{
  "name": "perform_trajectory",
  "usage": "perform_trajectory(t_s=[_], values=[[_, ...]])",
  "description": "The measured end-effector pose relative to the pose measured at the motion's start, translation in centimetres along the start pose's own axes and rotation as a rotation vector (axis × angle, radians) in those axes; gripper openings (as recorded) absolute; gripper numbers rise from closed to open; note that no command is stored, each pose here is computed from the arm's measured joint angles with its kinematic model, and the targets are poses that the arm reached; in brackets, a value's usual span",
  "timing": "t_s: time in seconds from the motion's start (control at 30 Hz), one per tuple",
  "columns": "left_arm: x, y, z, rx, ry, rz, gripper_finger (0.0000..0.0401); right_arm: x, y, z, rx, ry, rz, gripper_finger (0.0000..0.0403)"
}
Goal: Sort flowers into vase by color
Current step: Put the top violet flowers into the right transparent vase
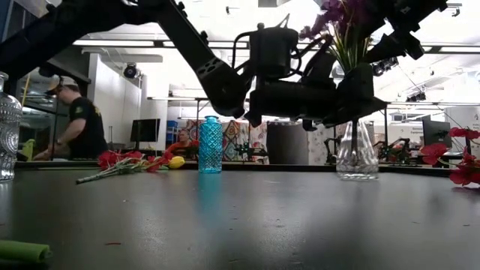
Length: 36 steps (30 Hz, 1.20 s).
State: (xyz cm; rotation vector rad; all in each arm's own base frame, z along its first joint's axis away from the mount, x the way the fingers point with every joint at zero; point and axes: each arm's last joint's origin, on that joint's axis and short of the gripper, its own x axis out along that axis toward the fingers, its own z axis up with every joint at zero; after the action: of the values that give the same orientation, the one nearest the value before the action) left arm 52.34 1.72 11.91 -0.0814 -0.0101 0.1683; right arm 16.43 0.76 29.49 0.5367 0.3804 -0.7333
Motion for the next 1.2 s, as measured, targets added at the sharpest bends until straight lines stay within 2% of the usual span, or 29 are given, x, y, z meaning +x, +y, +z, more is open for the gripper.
perform_trajectory(t_s=[0.37,0.63,0.8,0.93,1.2], values=[[0.2,1.9,-0.1,-0.026,0.012,0.087,0.0154,0.0,0.0,-0.2,0.009,0.040,0.019,0.0265],[0.2,2.1,-0.2,-0.041,0.026,0.094,0.0154,-0.1,-0.9,-0.8,-0.005,0.101,-0.051,0.0265],[0.2,2.1,-0.2,-0.041,0.028,0.094,0.0154,-0.5,-1.3,-0.5,0.017,0.044,-0.078,0.0265],[0.2,2.1,-0.4,-0.037,0.043,0.095,0.0154,-1.1,-1.4,0.2,0.049,-0.017,-0.042,0.0265],[0.2,2.1,-0.7,-0.016,0.077,0.098,0.0154,-2.9,-1.3,2.0,0.091,-0.128,0.140,0.0265]])
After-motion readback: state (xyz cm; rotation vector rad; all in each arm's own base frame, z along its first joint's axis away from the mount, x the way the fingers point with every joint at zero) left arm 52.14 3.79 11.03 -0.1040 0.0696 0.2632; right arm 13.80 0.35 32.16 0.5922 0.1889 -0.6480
